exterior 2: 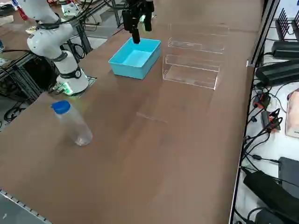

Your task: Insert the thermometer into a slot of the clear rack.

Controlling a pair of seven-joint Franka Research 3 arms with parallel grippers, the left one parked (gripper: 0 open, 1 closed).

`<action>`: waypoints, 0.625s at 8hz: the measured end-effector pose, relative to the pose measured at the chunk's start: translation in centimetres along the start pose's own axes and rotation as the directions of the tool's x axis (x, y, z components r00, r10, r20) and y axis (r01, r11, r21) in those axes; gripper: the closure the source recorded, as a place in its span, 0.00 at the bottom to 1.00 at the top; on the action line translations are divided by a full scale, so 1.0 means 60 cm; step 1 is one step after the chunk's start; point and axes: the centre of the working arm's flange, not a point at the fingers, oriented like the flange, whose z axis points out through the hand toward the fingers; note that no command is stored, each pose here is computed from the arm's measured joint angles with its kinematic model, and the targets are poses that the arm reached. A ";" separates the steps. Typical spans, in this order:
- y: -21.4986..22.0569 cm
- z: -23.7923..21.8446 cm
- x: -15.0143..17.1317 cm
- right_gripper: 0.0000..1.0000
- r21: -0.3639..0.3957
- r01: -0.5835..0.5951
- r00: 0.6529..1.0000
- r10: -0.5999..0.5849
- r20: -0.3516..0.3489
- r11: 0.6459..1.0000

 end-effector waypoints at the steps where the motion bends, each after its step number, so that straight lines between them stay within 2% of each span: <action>1: 0.001 0.000 0.000 0.00 -0.005 0.002 1.000 -0.002 -0.001 1.000; 5: -0.007 0.004 0.003 0.00 -0.022 0.019 1.000 -0.019 0.002 1.000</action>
